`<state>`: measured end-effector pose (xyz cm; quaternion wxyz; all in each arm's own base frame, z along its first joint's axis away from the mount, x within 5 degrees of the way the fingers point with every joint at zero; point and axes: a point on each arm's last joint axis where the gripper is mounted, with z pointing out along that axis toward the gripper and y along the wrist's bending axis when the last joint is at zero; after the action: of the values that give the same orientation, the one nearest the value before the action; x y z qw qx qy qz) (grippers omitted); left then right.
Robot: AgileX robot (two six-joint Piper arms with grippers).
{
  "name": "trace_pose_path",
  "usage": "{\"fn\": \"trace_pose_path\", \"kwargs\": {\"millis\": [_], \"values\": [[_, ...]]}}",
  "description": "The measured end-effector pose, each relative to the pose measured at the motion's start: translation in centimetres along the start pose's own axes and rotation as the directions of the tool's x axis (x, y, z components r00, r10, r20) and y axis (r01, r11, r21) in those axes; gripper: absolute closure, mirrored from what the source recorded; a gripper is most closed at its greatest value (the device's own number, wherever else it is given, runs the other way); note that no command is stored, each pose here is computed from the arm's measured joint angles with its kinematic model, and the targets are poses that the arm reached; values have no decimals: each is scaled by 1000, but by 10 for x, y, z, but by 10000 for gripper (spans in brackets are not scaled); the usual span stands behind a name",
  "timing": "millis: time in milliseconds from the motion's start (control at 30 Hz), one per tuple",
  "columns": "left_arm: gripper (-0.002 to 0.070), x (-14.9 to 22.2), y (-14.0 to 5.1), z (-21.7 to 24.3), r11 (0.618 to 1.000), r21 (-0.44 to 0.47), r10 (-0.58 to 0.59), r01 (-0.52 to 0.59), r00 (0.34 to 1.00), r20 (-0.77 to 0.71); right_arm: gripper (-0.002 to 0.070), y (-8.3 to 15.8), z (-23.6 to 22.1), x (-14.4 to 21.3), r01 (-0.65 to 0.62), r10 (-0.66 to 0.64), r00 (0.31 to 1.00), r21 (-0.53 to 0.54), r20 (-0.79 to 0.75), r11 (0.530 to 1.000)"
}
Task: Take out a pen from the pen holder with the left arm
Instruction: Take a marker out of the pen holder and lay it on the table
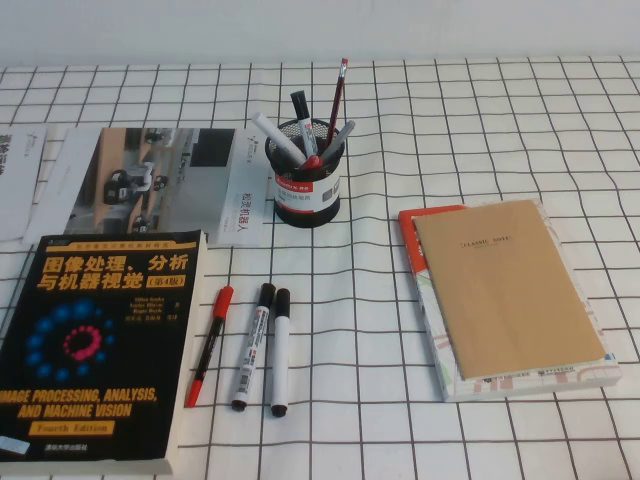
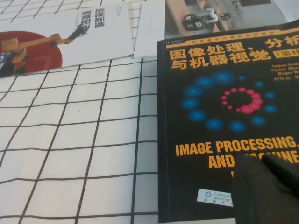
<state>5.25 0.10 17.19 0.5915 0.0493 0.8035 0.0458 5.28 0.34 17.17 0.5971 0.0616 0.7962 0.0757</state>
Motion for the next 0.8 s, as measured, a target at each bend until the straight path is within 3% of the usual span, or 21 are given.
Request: {"fn": "trace_pose_path", "kwargs": {"millis": [400, 533, 633, 700, 800], "values": [[677, -2, 1, 0, 999, -15, 30, -30, 999, 24, 692, 0, 0, 0, 0, 0, 1000, 0, 0, 1000], [677, -11, 0, -1, 996, 10, -92, 91, 988, 122, 692, 0, 0, 0, 0, 0, 1000, 0, 0, 1000], [677, -18, -1, -2, 940, 80, -342, 333, 921, 186, 692, 0, 0, 0, 0, 0, 1000, 0, 0, 1000], [677, -22, -1, -3, 861, 134, -508, 490, 836, 206, 693, 0, 0, 0, 0, 0, 1000, 0, 0, 1000], [677, -25, -1, -3, 775, 181, -632, 606, 747, 206, 693, 0, 0, 0, 0, 0, 1000, 0, 0, 1000]]}}
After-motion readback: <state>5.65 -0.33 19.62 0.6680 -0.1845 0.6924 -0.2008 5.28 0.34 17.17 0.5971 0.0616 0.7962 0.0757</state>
